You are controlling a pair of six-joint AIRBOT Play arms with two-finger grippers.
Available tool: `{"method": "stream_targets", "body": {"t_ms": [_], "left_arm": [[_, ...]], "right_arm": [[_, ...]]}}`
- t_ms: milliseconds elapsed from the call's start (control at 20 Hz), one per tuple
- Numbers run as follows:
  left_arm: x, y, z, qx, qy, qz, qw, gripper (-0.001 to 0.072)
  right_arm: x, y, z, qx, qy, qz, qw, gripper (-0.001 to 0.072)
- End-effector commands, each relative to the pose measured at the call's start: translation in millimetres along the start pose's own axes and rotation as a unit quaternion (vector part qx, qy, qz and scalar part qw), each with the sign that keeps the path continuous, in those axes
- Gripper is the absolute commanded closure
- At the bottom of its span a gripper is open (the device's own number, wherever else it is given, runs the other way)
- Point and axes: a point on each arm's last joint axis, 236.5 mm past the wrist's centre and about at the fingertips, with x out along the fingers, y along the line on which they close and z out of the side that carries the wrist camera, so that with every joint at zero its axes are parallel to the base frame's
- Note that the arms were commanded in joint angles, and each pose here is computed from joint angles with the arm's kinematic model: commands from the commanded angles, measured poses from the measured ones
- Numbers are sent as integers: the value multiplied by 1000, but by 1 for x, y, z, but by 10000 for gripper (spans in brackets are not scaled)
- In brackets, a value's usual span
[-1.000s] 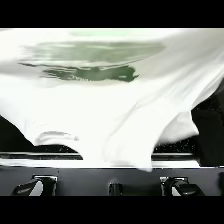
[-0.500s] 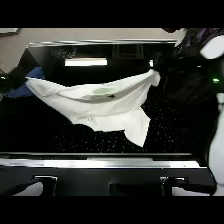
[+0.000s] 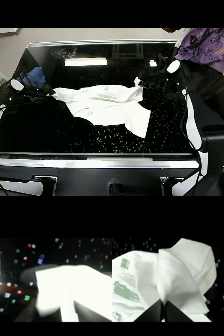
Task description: Fold the clothes and pants, and hang the long-sleeved shirts on hangers.
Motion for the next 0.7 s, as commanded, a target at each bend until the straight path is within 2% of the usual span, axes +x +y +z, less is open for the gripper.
{"method": "stream_targets", "body": {"t_ms": [0, 250, 500, 650], "left_arm": [[-28, 1, 3, 16, 4, -2, 1000, 46], [-97, -6, -31, 27, 21, -16, 999, 46], [-69, -78, -142, -73, 125, -139, 980, 46], [-38, -119, -214, -96, 167, -161, 968, 46]], "right_arm": [[6, 0, 4, 6, -8, 6, 1000, 687], [-1, 3, 2, -4, -4, 5, 1000, 687], [-16, 11, 1, -24, -7, 4, 1000, 687], [-28, 12, 0, -37, -9, -6, 999, 687]]}}
